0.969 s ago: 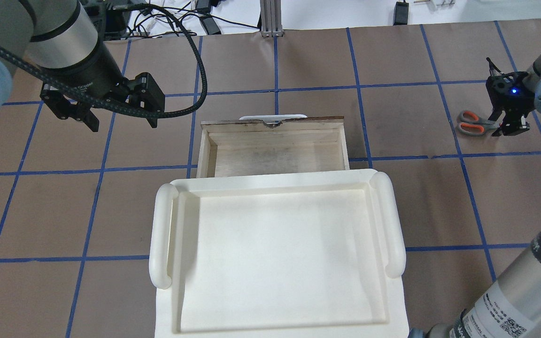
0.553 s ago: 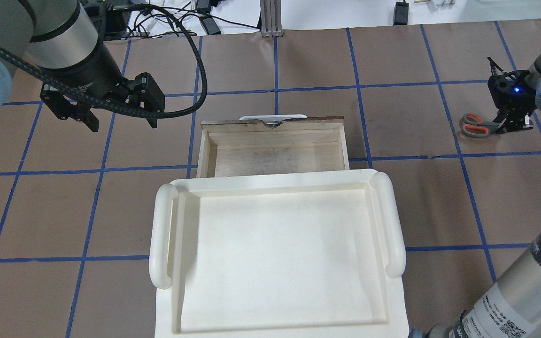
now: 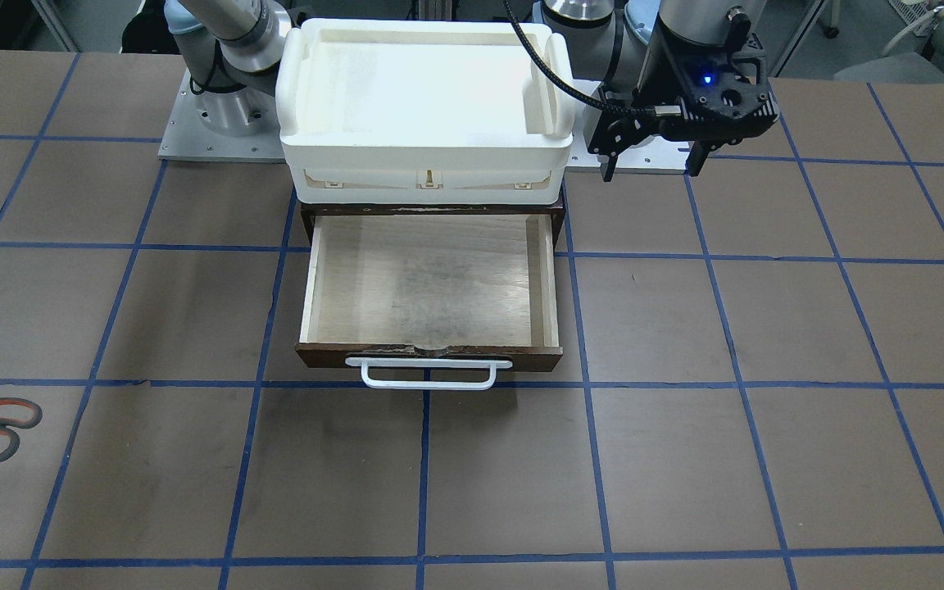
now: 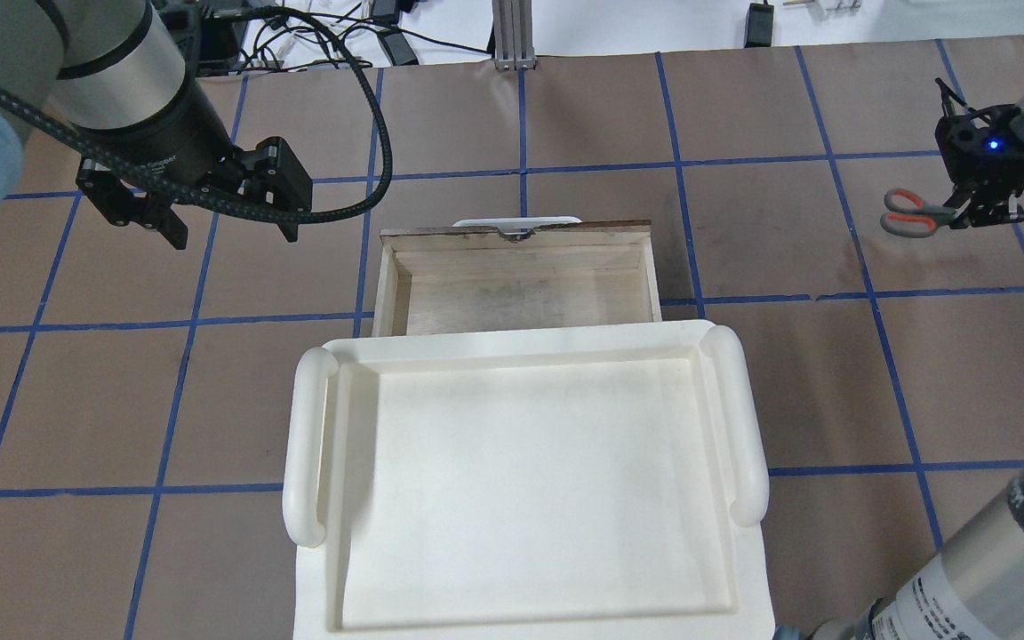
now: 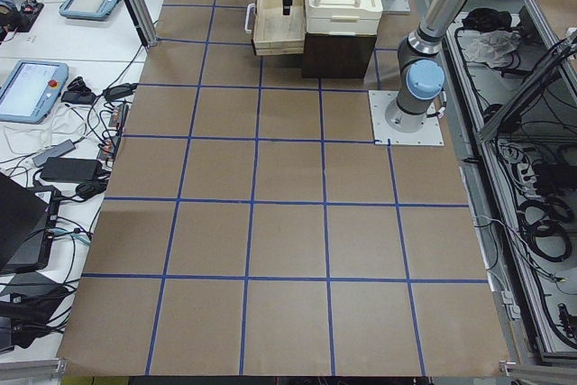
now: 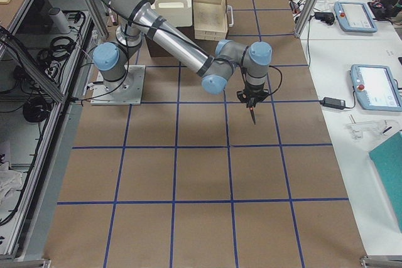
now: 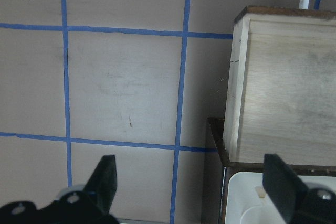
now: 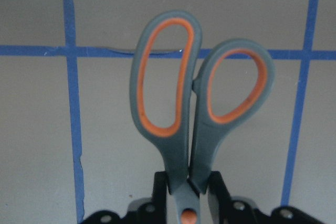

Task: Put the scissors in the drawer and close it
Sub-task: 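Lift the scissors and carry them with the right gripper over the drawer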

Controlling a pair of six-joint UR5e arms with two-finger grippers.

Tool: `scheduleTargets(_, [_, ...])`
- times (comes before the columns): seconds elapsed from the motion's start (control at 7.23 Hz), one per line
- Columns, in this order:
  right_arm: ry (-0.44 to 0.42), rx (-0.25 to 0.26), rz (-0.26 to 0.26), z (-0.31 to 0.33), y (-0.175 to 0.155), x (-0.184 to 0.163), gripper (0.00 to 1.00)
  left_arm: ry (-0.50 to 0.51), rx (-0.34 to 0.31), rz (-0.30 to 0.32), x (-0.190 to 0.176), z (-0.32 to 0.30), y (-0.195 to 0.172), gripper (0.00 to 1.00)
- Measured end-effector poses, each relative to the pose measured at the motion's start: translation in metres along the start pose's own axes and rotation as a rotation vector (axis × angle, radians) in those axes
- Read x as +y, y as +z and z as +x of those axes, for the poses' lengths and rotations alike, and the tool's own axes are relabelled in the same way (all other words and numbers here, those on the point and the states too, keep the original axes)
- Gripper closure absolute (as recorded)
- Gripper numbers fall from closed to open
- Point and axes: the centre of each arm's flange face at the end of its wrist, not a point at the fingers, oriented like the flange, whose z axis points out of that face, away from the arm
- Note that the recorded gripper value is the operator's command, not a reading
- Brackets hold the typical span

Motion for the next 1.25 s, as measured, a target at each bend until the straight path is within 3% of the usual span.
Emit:
scheduleTargets(0.28, [-0.051, 0.023, 0.007, -0.003, -0.068, -0.076, 1.00, 0.000, 0.000, 0.000, 0.000, 0.000, 0.000, 0.00])
scheduleTargets(0.55, [-0.069, 0.040, 0.019, -0.010, -0.111, -0.161, 1.00, 0.000, 0.000, 0.000, 0.000, 0.000, 0.000, 0.00])
scheduleTargets(1.25, [0.013, 0.010, 0.052, -0.047, -0.140, -0.355, 1.00, -0.001, 0.000, 0.000, 0.000, 0.000, 0.000, 0.00])
